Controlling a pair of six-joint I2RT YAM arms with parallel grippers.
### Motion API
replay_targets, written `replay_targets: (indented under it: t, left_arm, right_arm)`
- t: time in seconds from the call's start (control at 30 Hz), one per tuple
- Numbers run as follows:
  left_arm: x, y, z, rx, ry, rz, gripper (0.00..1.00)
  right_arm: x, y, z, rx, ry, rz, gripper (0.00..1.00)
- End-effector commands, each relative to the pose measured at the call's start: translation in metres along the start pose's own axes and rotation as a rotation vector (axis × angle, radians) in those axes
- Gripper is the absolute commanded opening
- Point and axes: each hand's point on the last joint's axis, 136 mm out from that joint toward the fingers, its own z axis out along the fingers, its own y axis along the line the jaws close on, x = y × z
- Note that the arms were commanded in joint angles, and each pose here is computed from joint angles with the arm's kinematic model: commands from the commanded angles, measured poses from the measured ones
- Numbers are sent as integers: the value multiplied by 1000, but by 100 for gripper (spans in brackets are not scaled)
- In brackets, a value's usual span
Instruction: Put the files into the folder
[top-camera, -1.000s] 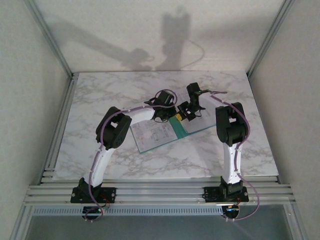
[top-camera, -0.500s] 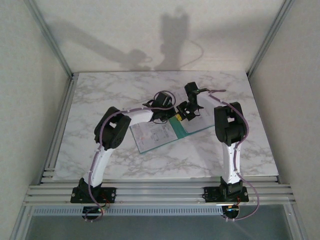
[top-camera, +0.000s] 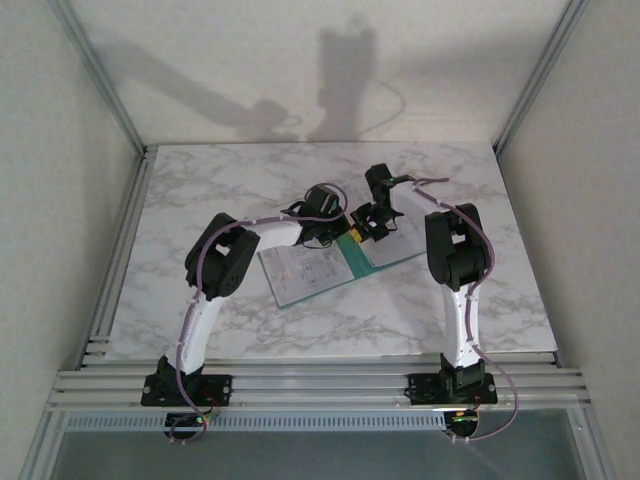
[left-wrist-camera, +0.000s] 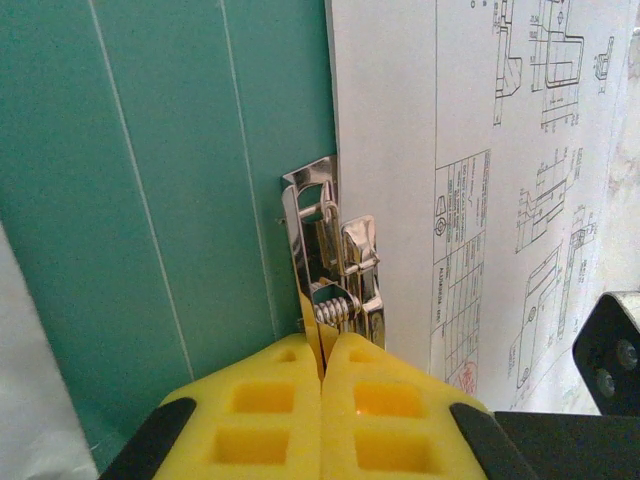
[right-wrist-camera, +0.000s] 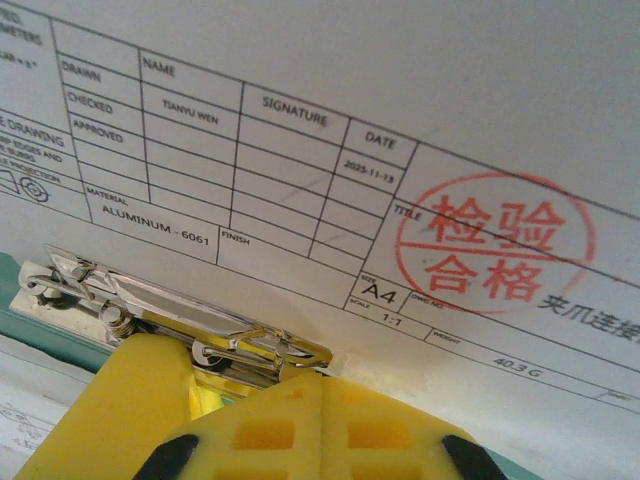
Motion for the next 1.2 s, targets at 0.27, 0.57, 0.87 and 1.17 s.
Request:
replay_targets:
  t: [0.27,0.57,0.87,1.17]
  left_arm:
    - [90,100,10,-264,292,-127,7]
    - [94,101,8,-246,306,-161,4]
    - [94,109,5,-262,304,-161,0]
    - [77,106,-3,-300,260,-84,6]
  right_arm:
    - [31,-107,71,487,34,37,0]
    - [44,-119,91,509,15,80,0]
    - [57,-92,91,401,42,50,0]
    - [66,3,22,104,25,-49,0]
